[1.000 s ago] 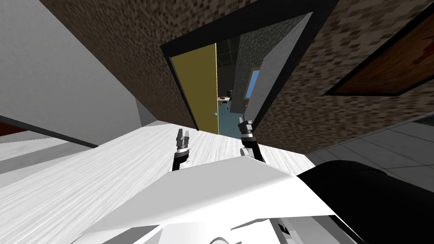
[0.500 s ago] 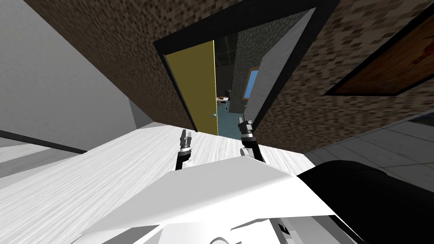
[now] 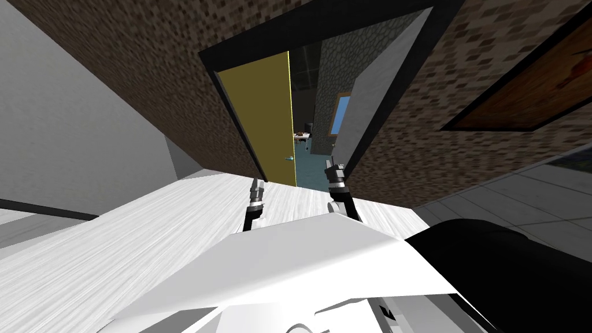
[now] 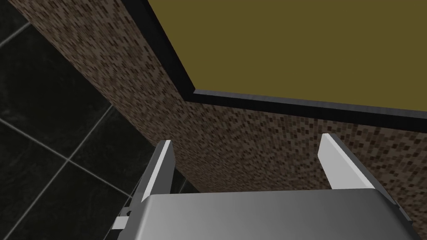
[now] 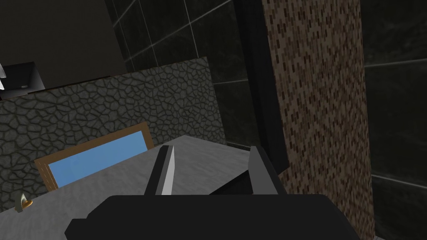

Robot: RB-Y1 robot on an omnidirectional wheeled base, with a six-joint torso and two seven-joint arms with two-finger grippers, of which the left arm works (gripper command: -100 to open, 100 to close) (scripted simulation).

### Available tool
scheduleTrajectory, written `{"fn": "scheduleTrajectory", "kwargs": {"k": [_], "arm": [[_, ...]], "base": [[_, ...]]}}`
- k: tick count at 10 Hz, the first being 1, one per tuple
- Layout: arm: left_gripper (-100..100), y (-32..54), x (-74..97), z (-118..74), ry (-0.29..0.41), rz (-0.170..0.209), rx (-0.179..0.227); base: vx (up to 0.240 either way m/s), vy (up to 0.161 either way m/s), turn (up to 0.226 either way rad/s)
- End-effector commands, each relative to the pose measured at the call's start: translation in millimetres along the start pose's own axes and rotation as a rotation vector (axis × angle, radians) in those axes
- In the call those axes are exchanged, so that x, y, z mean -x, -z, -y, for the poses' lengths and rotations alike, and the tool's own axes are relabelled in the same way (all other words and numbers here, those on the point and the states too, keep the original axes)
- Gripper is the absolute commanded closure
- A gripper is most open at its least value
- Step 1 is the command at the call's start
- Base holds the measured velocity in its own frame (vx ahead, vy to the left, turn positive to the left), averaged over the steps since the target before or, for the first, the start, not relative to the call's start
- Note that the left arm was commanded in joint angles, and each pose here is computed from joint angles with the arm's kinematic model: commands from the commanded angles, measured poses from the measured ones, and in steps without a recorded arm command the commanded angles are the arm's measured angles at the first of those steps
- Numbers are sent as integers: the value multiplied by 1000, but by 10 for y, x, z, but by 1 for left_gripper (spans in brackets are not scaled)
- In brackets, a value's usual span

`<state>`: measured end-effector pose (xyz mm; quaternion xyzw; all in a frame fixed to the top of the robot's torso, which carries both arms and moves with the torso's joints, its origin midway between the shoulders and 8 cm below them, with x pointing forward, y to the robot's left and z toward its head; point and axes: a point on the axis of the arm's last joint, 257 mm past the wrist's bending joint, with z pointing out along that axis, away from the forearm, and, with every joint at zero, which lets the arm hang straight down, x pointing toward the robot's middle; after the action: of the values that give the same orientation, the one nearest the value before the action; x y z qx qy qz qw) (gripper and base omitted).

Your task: Push the door open

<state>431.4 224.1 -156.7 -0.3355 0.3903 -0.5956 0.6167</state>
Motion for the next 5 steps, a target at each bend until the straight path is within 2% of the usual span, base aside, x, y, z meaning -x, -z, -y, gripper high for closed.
{"fn": "scheduleTrajectory", "kwargs": {"k": [1,5], "arm": [[-100,10,-15,-112,5,-5,18],[-100,33,-84,-391,18,-17,66]], "base": [[104,3,-81],[97,8,-64]]}}
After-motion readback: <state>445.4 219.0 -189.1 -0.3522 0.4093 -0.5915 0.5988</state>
